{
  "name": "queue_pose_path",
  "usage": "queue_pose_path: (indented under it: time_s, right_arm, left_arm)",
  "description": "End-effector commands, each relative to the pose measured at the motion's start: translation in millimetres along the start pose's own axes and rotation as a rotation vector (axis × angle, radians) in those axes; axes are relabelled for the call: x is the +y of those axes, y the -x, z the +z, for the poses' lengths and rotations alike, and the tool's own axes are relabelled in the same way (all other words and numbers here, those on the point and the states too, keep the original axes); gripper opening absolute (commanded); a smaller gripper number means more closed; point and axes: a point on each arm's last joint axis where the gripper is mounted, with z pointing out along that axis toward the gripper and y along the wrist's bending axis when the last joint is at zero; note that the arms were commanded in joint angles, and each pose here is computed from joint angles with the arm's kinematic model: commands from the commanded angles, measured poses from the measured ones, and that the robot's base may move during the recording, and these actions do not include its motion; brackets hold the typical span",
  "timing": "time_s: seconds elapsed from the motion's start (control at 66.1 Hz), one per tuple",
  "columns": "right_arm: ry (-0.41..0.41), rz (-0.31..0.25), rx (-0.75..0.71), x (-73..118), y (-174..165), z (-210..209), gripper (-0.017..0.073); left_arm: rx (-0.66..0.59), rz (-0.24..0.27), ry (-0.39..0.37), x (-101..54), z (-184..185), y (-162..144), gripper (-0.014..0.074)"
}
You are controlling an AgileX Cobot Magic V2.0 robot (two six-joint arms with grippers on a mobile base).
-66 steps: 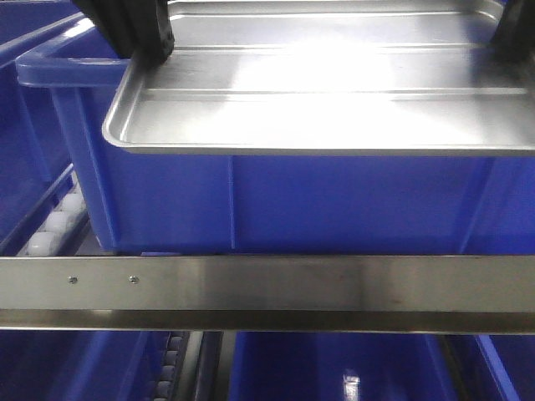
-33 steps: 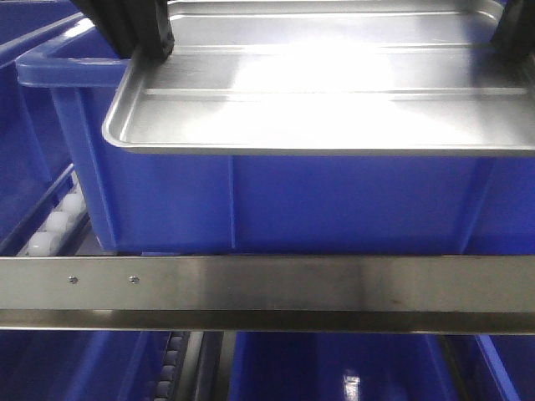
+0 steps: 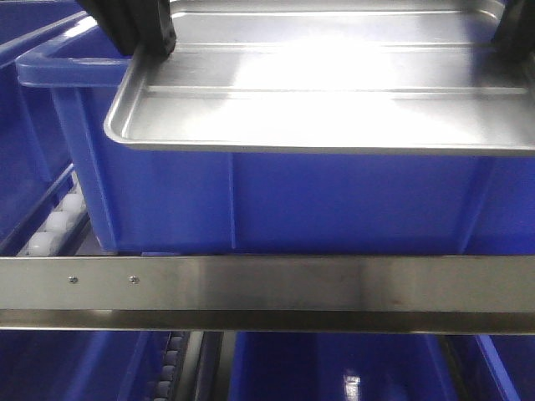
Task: Grab silver tray and place in blue box
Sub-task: 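Position the held tray above the large blue bin, then lower the tray into the blue bin and open both grippers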
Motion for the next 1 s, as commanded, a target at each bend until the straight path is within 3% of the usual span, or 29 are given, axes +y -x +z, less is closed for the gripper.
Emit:
queue_pose_path:
  time_s: [0.0,0.151,0.318,0.499,0.696,0.984]
  right_arm:
    - [-0.02,-0.065,-0.117,-4.8,12,-20,0.0057]
    - [0.002,-0.056,-0.169,-1.8,23,-36,0.0057]
    - [0.041,-0.042,-0.275,2.6,41,-65,0.0057]
    - [-0.014,-0.076,-0.407,3.5,65,-82,0.0057]
    - [-0.085,-0.129,-0.404,12.0,89,-60,0.0057]
    - [-0.194,-0.096,-0.282,-0.7,121,20,0.0057]
  left_arm:
    - [-0.123,0.036,0.021,7.8,-21,11,-0.0105]
    - [-0.186,0.111,0.004,5.5,-31,21,-0.0105]
    - [-0.308,0.103,-0.037,2.5,-56,39,-0.0105]
    - [-0.453,0.094,-0.106,-4.9,-71,61,-0.0105]
    - [-0.492,0.066,-0.114,-8.2,-41,88,-0.0105]
    - [-0.402,0.038,-0.085,-12.0,40,108,-0.0105]
